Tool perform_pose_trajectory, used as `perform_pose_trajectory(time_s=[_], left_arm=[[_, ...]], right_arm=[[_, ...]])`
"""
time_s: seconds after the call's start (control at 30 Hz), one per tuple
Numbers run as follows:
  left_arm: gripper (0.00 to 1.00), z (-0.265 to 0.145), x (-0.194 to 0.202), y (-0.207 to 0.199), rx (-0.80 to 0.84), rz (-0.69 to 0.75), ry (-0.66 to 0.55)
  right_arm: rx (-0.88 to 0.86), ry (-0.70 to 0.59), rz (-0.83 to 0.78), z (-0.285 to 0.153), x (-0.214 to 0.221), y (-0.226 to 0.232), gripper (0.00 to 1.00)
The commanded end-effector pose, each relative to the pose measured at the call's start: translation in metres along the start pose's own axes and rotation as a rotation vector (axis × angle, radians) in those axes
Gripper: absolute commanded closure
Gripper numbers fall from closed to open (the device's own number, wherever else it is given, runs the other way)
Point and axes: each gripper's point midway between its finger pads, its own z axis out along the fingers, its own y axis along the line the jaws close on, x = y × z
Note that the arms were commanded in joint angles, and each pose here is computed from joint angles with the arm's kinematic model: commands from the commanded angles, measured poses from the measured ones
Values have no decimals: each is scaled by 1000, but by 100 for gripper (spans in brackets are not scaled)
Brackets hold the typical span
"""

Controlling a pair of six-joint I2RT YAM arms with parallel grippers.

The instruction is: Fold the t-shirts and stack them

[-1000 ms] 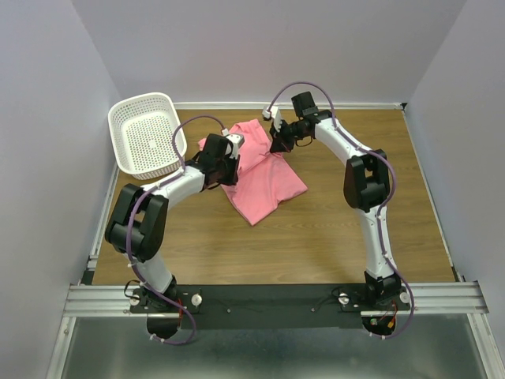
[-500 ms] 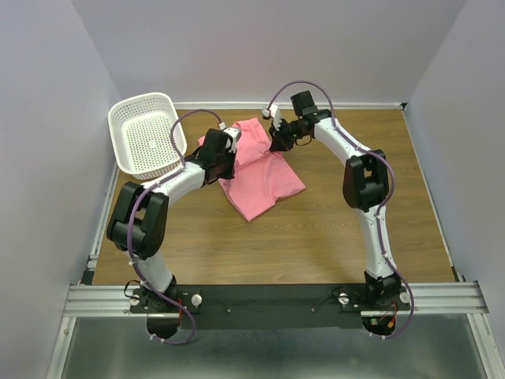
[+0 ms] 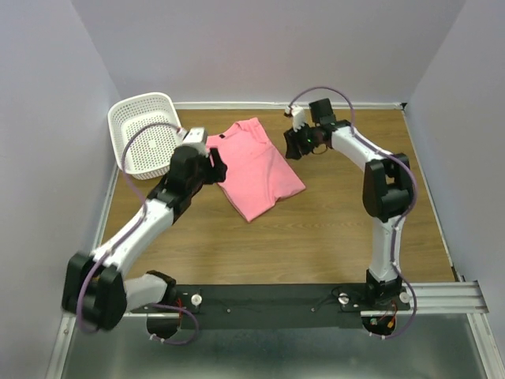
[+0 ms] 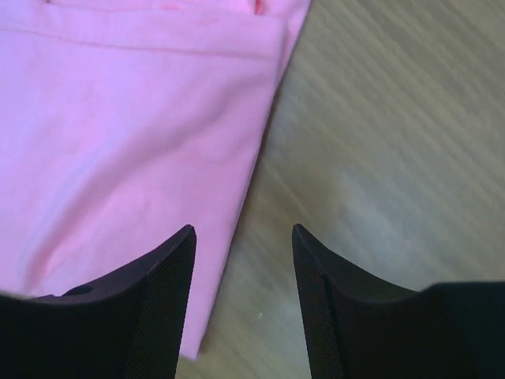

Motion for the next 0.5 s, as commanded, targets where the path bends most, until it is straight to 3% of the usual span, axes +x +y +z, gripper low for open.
perform_pose_trajectory(time_s=[0.0, 0.07, 0.2, 0.33, 0.47], left_arm=[[33, -50, 43, -53, 336, -266, 23], [33, -61, 79, -58, 371, -327, 66], [33, -75, 111, -70, 399, -424, 117], [33, -69, 131, -83, 405, -482, 174], [33, -44, 159, -79, 313, -527, 282]], right_arm=[[-83, 47, 208, -51, 61, 25, 41], [-142, 72, 246, -57, 84, 44, 41], [-169, 102, 317, -59, 107, 60, 40], [-172, 113, 395, -51, 115, 53, 40], [-225, 128, 444, -47, 125, 61, 40]])
